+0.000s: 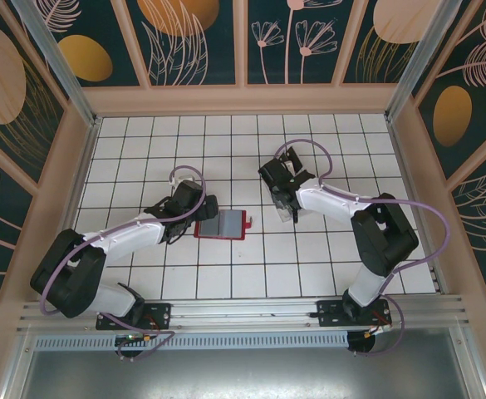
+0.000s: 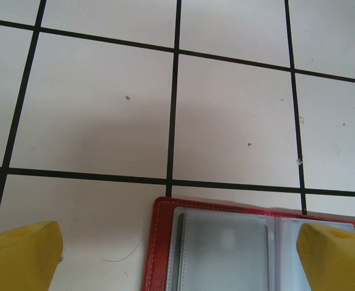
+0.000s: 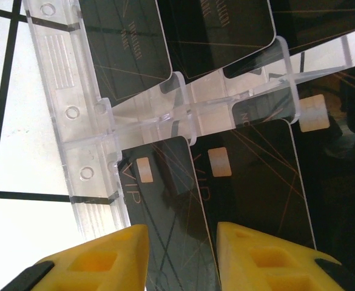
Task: Put the credit cards into the card holder
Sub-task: Pick up the credit card from the storage box.
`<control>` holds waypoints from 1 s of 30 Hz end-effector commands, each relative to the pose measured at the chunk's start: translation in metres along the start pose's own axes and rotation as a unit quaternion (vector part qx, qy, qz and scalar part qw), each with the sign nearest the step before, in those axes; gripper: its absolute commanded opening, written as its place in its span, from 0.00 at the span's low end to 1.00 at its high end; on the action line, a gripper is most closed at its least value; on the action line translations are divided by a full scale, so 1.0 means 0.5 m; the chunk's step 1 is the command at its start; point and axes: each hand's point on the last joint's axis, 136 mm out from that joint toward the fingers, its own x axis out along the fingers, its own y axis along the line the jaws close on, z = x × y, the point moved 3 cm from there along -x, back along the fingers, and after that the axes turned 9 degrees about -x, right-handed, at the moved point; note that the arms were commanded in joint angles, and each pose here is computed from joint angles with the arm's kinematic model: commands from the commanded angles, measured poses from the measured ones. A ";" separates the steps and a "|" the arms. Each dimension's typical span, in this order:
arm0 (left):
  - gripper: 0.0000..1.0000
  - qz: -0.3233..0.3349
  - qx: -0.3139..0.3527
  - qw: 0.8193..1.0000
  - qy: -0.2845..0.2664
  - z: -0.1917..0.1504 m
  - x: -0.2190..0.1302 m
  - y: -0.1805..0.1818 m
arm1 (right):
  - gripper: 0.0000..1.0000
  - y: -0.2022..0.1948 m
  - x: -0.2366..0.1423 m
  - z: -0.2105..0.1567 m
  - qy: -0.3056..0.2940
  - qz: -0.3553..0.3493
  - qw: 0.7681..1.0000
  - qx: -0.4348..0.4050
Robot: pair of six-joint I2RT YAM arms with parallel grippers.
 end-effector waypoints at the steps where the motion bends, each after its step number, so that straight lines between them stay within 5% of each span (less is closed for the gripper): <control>1: 0.99 -0.007 0.005 1.000 -0.003 0.008 0.004 -0.008 | 0.32 0.002 -0.013 0.021 -0.012 0.011 1.000 0.003; 17: 0.99 -0.009 0.004 1.000 -0.002 0.007 0.004 -0.009 | 0.23 0.000 -0.032 0.033 -0.025 0.037 0.999 0.018; 30: 0.99 -0.009 0.005 1.000 0.001 0.003 0.007 -0.007 | 0.04 -0.005 -0.038 0.039 -0.030 0.066 0.997 0.034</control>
